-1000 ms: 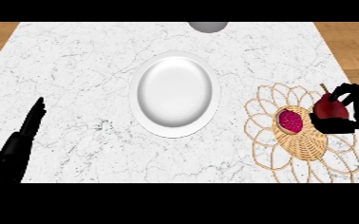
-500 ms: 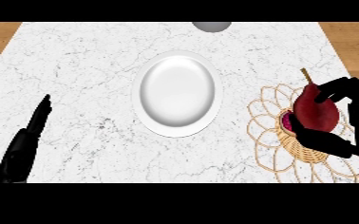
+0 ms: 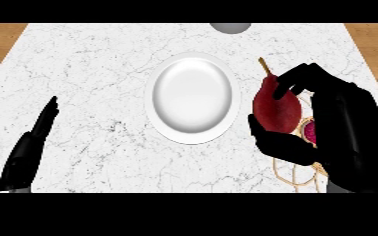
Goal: Pick the pear from the placemat and place it in the plate
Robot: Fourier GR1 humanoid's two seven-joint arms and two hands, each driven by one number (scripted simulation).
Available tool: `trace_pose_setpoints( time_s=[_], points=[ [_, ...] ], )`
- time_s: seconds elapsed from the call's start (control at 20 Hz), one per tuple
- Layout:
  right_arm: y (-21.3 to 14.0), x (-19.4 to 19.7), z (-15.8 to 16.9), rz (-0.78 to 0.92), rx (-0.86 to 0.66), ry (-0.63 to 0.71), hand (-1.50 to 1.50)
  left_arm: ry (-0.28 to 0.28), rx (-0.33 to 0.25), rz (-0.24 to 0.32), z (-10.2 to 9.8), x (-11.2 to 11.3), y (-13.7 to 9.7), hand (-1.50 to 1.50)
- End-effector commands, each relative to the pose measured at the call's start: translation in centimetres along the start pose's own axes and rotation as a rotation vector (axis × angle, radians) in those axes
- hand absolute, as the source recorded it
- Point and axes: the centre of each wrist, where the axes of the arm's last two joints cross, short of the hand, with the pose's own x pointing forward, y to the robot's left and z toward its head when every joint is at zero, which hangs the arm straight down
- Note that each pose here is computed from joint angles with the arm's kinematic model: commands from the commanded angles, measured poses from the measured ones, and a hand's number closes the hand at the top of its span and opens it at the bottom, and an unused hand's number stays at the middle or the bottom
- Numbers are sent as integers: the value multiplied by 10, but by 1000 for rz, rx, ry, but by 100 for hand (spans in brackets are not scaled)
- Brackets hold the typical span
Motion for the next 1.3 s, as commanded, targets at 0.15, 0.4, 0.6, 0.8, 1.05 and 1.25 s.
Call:
trace_pose_setpoints(
  time_s=[0.15, 0.4, 0.6, 0.8, 1.05, 1.25],
  points=[
    [52, 74, -45, -77, 68, 25, 150, -5, -3, -8, -8, -8, -1, 0],
    [81, 93, -65, -68, 162, 71, 150, 15, -13, -4, -20, 4, 8, 0],
    [125, 77, -79, -33, 263, 104, 150, -16, -14, -21, -7, 3, -10, 0],
    [158, 71, -92, -54, 284, 144, 150, -8, -10, -4, -5, 8, -14, 0],
    [170, 58, -98, -245, 275, 269, 150, -29, -29, -4, -3, 3, -9, 0],
    [195, 56, -99, -188, 306, 369, -150, -4, -8, 0, -17, -1, -13, 0]
  ],
)
